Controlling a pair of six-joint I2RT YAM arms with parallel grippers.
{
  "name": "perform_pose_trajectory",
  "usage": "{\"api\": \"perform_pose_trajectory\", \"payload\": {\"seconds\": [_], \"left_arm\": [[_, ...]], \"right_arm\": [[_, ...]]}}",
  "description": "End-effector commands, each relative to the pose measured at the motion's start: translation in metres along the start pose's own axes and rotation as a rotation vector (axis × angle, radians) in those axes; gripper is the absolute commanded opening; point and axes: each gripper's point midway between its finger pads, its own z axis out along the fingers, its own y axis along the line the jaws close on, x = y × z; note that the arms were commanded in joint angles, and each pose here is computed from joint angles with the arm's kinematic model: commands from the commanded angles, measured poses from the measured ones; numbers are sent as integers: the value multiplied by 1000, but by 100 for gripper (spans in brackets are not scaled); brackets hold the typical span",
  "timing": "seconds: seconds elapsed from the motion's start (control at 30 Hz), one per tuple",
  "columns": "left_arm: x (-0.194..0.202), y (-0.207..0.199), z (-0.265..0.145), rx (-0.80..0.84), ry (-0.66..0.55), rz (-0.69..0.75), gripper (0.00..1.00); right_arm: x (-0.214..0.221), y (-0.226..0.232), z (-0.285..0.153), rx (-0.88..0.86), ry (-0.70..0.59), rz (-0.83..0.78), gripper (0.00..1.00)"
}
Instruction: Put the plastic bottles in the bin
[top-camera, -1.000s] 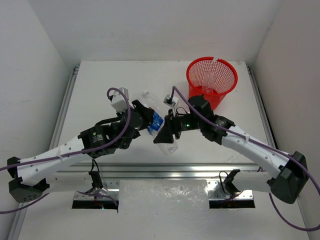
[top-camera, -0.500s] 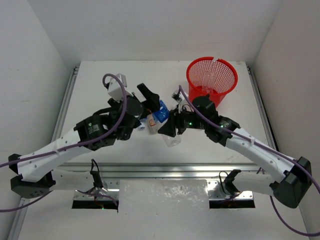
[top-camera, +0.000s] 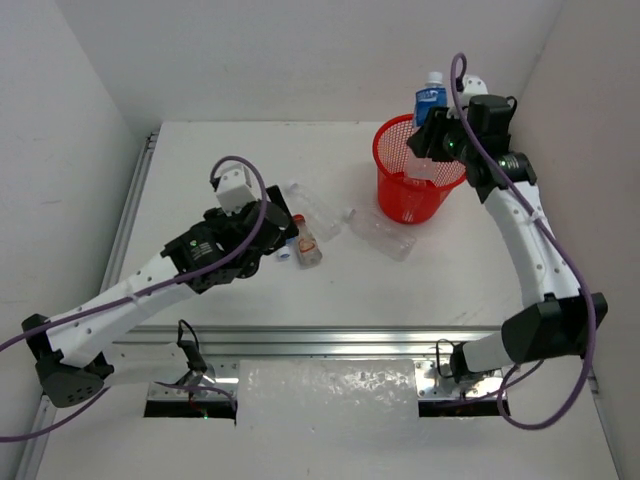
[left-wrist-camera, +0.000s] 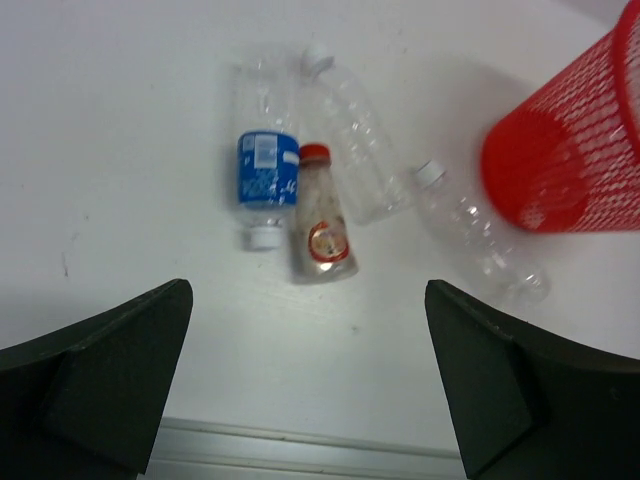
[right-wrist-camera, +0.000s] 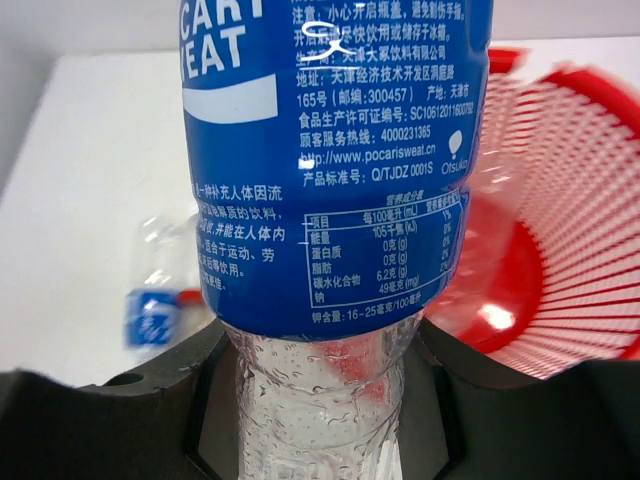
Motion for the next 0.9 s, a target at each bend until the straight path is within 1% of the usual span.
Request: {"api": "perform_pose_trajectory", "payload": {"seconds": [0.0, 0.07, 0.13, 0.17, 0.23, 0.27, 0.33, 0.37, 0.43, 0.47, 0.53, 0.57, 0.6, 0.63, 0.8, 0.87], "left_arm": [[14, -15, 8, 70, 44, 16, 100], [25, -16, 15, 63, 63, 50, 100], [33, -13, 19, 50, 73, 68, 100], [34, -12, 20, 47, 75, 73, 100], [37, -10, 22, 45, 73, 69, 100], [35, -8, 23, 40, 70, 63, 100], [34, -9, 25, 43, 67, 52, 100], [32, -7, 28, 36, 65, 57, 100], [32, -9, 30, 45, 78, 59, 100], [32, -7, 34, 36, 79, 64, 100], [33, -7, 36, 33, 83, 64, 100], [34, -6, 37, 31, 86, 68, 100], [37, -6, 39, 31, 90, 69, 100], [37, -5, 41, 27, 92, 69, 100], [45, 1, 53, 10, 118, 65, 100], [49, 6, 65, -9, 135, 62, 100]], "right_arm": [[-20, -47, 10, 145, -11, -30, 1], [-20, -68, 25, 186, 2, -32, 2], [-33, -76, 32, 208, -11, -49, 2], [-32, -84, 44, 228, 11, -65, 2], [-29, -92, 55, 248, 37, -81, 2], [-23, -96, 58, 257, 71, -80, 2], [-18, -96, 68, 245, 91, -72, 5], [-19, -96, 70, 238, 80, -72, 8], [-14, -94, 71, 224, 82, -66, 32], [-15, -92, 72, 215, 74, -68, 51], [-16, -92, 72, 208, 76, -75, 58], [-18, -91, 71, 210, 77, -76, 65], [-19, -92, 70, 216, 78, -78, 91], [-19, -93, 69, 221, 83, -80, 99], [-31, -90, 57, 237, 47, -84, 99], [-28, -92, 58, 241, 68, -83, 99]]}}
